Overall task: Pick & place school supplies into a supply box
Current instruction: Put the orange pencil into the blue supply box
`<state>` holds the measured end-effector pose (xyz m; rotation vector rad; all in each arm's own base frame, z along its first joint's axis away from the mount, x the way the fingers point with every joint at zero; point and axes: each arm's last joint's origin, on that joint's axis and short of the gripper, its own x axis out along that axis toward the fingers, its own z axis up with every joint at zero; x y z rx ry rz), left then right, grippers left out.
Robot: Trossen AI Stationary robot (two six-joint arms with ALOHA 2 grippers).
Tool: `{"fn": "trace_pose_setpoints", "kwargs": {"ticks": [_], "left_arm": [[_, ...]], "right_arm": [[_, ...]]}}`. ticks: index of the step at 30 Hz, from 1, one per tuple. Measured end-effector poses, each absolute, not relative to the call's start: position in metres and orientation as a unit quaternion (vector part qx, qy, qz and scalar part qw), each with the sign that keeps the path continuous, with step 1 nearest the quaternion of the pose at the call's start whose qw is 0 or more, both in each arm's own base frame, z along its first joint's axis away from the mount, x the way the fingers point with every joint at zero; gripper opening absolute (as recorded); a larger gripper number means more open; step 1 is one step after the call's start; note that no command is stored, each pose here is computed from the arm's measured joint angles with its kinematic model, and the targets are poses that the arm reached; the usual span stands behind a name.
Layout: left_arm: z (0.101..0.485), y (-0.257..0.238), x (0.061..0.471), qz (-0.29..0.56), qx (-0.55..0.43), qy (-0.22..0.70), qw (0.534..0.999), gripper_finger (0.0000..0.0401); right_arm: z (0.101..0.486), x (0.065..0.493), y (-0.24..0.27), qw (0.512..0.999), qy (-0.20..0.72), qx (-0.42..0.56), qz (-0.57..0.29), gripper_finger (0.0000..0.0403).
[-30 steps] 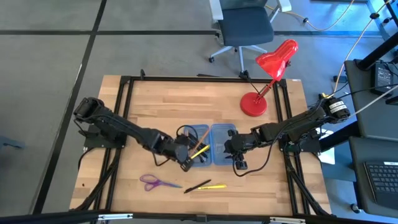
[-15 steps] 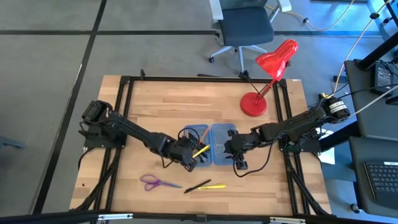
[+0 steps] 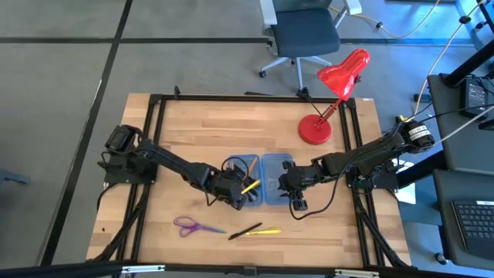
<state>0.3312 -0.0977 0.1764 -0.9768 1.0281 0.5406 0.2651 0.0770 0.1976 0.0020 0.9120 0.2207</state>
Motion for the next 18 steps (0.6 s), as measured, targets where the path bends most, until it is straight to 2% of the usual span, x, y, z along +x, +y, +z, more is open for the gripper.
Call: {"fn": "trace_pose_setpoints", "kwargs": {"ticks": [12, 18], "left_arm": [[0.164, -0.084, 0.337, 0.242, -0.461, 0.496, 0.695, 0.0025], [0.164, -0.08, 0.338, 0.235, -0.472, 0.502, 0.685, 0.0038]], "right_arm": [[0.197, 0.265, 0.077, 0.89, 0.443, 0.0, 0.106, 0.0132], [0.197, 0.264, 0.077, 0.888, 0.447, 0.0, 0.105, 0.0132]]}}
